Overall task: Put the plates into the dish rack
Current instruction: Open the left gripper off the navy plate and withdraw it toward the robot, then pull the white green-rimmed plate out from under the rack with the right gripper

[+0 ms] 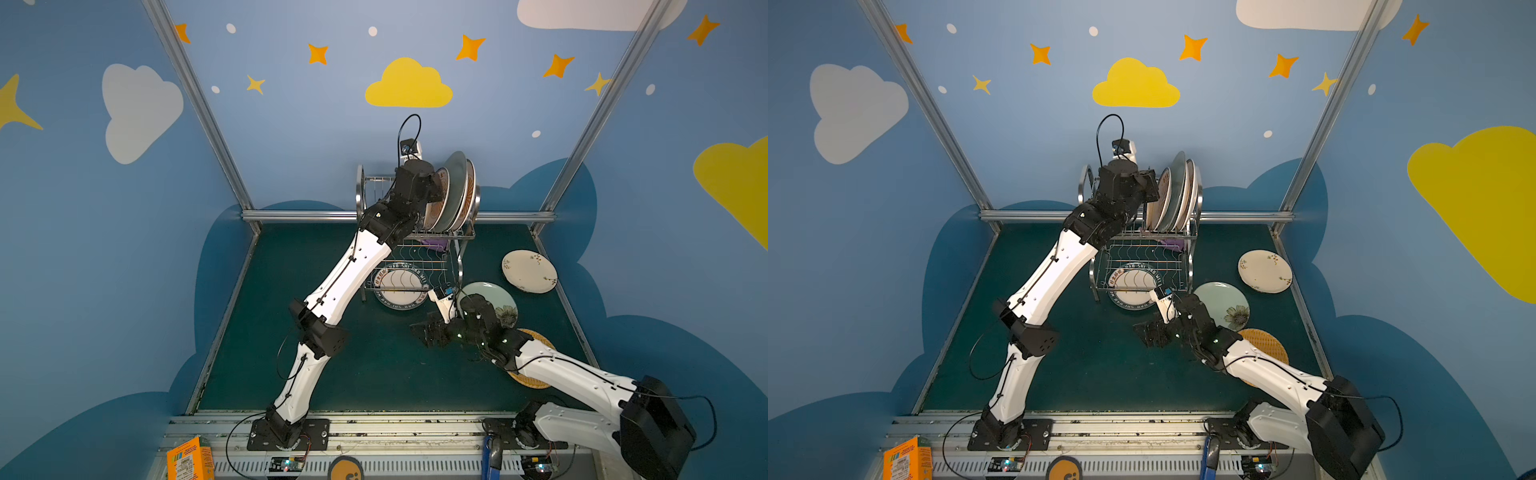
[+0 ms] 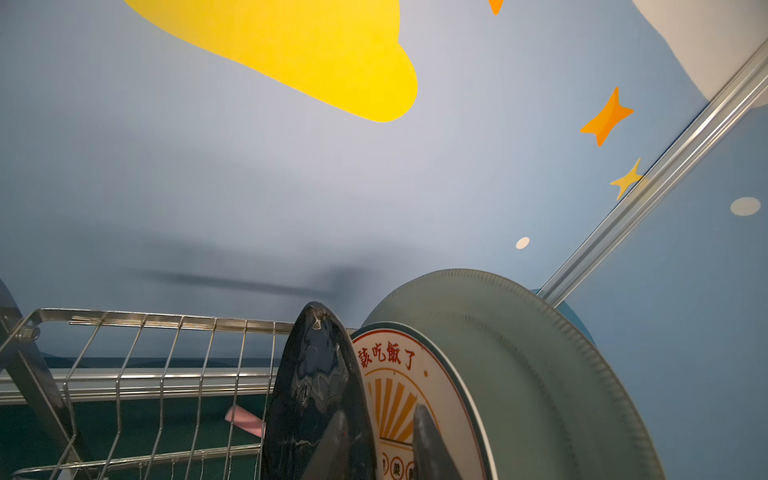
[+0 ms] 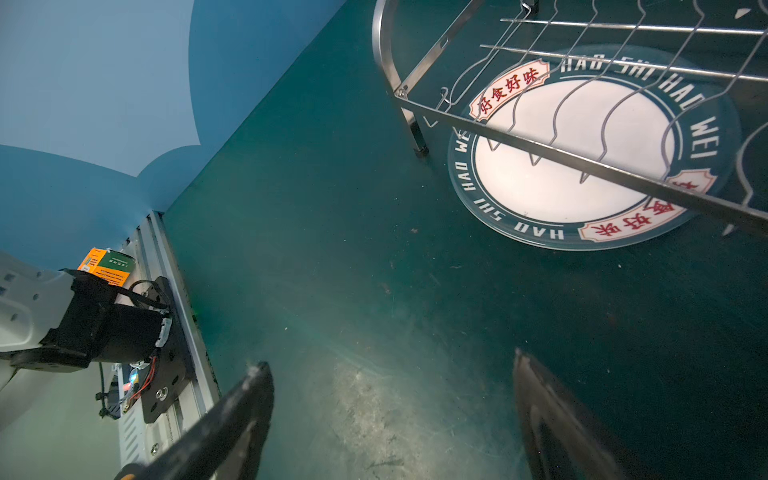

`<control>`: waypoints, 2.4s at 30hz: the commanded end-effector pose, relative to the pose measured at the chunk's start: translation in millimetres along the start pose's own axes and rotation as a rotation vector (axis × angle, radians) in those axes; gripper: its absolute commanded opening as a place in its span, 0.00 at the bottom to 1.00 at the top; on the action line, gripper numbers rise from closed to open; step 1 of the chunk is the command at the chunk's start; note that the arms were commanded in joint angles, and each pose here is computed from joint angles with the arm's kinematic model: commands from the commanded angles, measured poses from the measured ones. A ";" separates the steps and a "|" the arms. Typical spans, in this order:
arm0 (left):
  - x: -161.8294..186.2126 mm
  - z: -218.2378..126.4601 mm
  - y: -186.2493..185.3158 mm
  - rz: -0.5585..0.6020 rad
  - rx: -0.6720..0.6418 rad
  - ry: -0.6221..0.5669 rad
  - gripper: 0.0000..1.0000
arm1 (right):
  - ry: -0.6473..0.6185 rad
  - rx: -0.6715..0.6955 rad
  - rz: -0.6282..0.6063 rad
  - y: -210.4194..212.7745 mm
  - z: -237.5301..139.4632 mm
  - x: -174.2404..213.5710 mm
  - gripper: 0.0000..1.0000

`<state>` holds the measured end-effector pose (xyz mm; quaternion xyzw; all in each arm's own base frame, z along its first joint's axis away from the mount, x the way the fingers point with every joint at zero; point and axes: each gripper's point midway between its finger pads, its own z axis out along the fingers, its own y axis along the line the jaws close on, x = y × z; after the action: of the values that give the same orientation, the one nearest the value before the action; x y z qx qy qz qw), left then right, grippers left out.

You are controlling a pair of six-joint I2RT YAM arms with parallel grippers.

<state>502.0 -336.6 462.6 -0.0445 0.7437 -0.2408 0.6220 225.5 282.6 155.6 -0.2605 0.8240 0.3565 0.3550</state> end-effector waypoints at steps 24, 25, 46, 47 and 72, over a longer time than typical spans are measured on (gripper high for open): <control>-39.7 -160.5 -4.0 -0.164 0.305 0.167 0.74 | 0.047 0.126 0.092 -12.4 -7.8 -12.8 0.88; -36.7 -172.1 5.6 -0.177 0.304 0.161 0.77 | 0.037 0.135 0.104 -13.7 -10.7 -13.9 0.88; 182.7 -328.9 153.4 -0.107 0.298 0.455 1.00 | -0.056 0.272 0.477 -61.4 -4.7 28.6 0.92; 189.1 -329.4 156.7 -0.108 0.289 0.471 1.00 | -0.059 0.271 0.513 -64.0 1.3 30.6 0.92; 204.6 -336.5 175.1 -0.061 0.237 0.491 1.00 | -0.491 0.167 1.033 -145.3 96.5 13.3 0.57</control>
<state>179.2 -157.4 237.8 0.0612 0.8386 -0.3528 0.4107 345.6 263.7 42.4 0.2716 0.7898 0.4385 0.3318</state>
